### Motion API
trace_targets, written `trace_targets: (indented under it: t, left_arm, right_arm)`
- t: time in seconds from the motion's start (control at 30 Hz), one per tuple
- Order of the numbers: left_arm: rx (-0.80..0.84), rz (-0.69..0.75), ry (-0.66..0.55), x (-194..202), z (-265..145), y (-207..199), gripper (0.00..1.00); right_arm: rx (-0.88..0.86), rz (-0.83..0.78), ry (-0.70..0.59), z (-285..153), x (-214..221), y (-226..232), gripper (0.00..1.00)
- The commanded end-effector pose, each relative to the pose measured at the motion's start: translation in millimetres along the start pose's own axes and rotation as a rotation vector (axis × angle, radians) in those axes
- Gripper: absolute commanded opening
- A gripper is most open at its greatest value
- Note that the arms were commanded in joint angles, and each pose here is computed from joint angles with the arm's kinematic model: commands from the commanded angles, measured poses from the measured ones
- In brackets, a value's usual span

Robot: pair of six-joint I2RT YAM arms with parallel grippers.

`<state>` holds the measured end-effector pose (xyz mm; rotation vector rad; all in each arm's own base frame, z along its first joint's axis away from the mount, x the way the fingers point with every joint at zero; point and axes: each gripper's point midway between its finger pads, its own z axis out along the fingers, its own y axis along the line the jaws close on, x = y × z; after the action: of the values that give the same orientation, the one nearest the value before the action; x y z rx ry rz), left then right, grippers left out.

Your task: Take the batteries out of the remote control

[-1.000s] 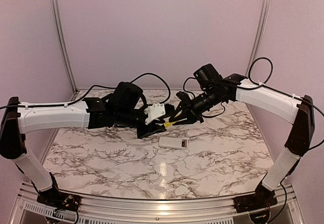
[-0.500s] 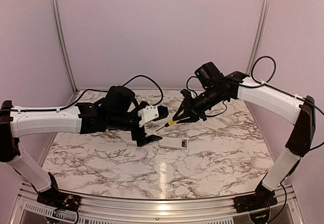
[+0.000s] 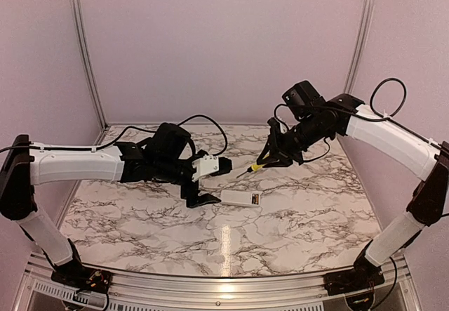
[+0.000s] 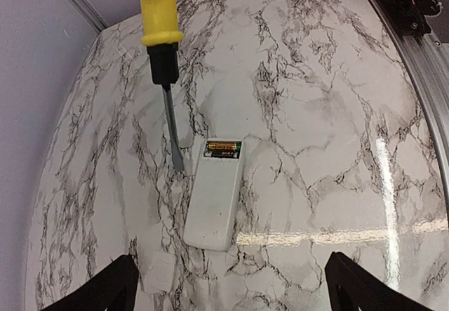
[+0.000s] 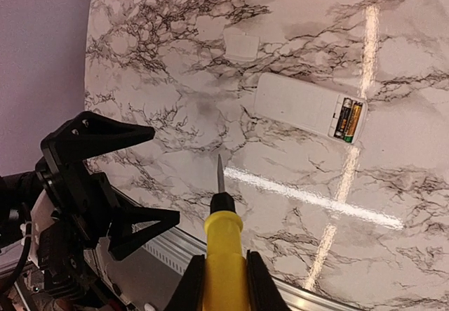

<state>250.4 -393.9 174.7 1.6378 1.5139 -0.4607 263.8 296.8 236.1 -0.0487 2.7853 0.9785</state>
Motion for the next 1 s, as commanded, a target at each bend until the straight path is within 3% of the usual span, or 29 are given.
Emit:
trace_targets:
  t: [0.0, 0.53, 0.97]
  left_arm:
    - [0.149, -0.033, 0.025, 21, 16, -10, 0.96]
    - [0.208, -0.098, 0.11, 62, 90, 10, 0.91]
    - [0.197, -0.111, 0.17, 95, 121, 21, 0.9]
  right_arm:
    - [0.107, -0.004, -0.031, -12, 5, -19, 0.0]
    - [0.229, 0.049, -0.056, -27, 24, -55, 0.0]
    - [0.273, 0.074, -0.043, -38, 28, -71, 0.0]
